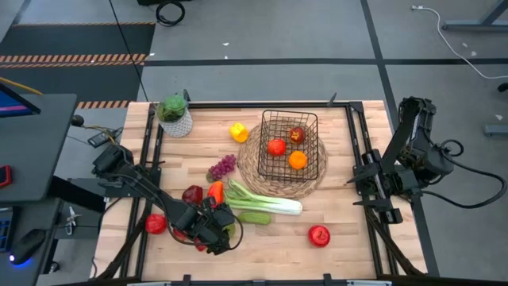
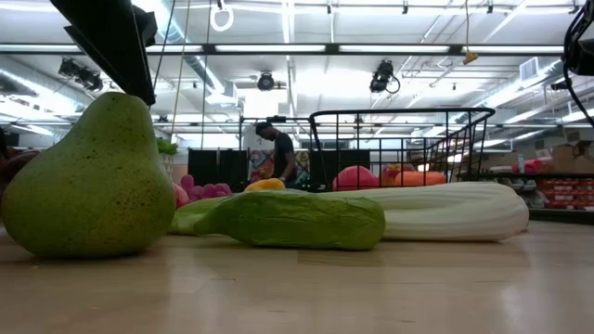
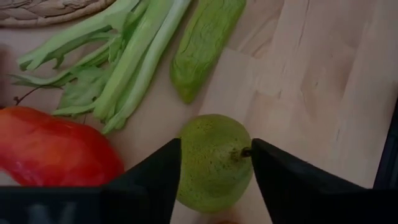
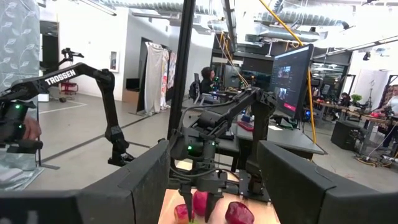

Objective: Build produce basket
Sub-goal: Put the pear into the wire basket

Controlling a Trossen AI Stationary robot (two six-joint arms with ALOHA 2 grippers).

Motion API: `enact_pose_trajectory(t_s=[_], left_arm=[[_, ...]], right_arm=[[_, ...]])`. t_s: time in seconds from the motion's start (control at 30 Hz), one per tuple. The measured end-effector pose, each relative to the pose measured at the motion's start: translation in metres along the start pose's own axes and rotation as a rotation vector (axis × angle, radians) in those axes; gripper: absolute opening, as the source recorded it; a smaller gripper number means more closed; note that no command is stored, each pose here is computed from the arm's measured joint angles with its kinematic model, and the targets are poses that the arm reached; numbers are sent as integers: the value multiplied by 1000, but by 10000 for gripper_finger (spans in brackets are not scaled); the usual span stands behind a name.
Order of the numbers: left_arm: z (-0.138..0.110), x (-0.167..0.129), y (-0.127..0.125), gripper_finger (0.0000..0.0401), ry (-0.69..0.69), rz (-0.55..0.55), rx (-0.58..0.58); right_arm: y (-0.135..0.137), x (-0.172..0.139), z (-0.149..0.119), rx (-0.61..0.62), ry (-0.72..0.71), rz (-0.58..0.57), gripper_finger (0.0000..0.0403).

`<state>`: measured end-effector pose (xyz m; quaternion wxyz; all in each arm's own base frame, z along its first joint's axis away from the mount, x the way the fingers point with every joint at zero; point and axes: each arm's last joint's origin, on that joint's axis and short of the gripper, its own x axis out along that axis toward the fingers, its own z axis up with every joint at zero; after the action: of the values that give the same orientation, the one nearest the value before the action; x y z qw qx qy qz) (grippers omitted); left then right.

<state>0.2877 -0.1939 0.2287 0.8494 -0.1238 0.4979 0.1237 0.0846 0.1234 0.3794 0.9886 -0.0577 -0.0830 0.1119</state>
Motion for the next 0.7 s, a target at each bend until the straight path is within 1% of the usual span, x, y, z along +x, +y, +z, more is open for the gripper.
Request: enact_pose_trajectory(t_s=[0.7], left_arm=[[0,0,0,35,0,1,0]], right_arm=[[0,0,0,0,0,0,247]])
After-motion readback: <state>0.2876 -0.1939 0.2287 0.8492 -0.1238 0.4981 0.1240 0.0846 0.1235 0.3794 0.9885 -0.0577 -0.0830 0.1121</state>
